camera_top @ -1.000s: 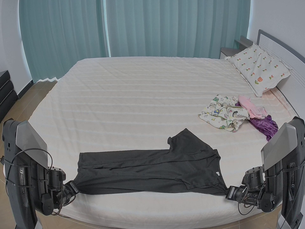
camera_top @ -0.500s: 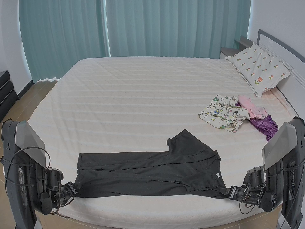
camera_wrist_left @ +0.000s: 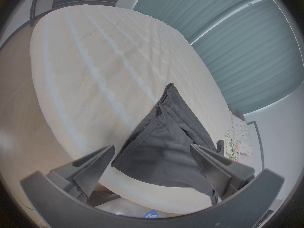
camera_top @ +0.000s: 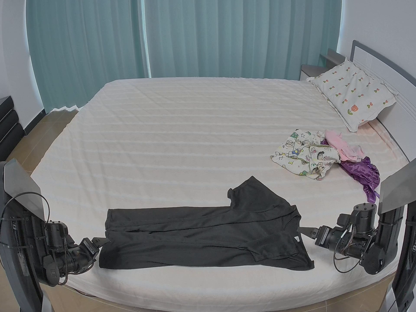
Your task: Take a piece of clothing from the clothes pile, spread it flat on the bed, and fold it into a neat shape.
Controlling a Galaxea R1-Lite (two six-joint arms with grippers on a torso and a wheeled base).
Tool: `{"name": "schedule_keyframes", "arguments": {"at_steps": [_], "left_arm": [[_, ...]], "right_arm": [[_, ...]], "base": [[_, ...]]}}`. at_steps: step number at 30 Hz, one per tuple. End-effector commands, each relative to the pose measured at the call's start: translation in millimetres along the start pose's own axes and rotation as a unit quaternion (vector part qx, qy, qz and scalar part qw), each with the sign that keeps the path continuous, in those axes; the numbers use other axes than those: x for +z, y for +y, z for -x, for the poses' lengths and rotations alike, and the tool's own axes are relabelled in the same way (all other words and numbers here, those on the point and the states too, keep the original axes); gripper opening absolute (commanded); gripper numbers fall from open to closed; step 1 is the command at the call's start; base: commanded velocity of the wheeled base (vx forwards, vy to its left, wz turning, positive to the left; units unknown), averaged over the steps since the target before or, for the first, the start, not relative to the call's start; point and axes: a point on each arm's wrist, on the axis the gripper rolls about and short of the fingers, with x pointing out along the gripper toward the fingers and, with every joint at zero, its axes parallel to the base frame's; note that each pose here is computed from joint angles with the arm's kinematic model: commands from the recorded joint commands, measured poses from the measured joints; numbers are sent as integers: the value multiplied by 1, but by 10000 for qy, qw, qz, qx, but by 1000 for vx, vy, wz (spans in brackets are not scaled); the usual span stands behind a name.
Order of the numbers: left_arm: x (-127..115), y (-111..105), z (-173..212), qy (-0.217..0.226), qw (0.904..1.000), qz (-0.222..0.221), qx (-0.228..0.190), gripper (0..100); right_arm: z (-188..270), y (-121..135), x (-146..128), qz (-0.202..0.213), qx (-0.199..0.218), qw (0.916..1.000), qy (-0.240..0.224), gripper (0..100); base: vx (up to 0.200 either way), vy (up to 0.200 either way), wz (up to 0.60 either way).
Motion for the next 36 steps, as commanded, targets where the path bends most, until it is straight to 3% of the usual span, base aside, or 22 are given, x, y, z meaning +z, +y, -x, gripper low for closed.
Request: {"name": "schedule_keyframes", "arguments": {"at_steps": [1, 7, 15, 26, 31, 32, 36], "left_arm": [[6, -3, 7, -133, 9994, 273, -184, 100], [4, -4, 5, -132, 9995, 233, -138, 100], [0, -6, -3, -291, 9994, 131, 104, 100], [0, -6, -3, -302, 9994, 139, 114, 100], [1, -8, -3, -334, 9991, 259, 78, 100], [1, -8, -3, -334, 9991, 259, 78, 100], [2, -8, -3, -350, 9990, 277, 60, 100]], "right_arm": [[-54, -8, -6, 78, 441, 9986, 291, 100], [-86, -16, -6, 183, 615, 9975, 290, 100], [-91, -14, -5, 218, 833, 9955, 401, 100], [-99, -17, -9, 269, 807, 9954, 451, 100], [-101, -19, -16, 562, 757, 9939, 566, 100], [-101, -19, -16, 562, 757, 9939, 566, 0], [-100, -21, -14, 560, 755, 9944, 490, 0]], "base": [[0, 0, 0], [0, 0, 0], [0, 0, 0], [0, 0, 0], [0, 0, 0], [0, 0, 0], [0, 0, 0]]}}
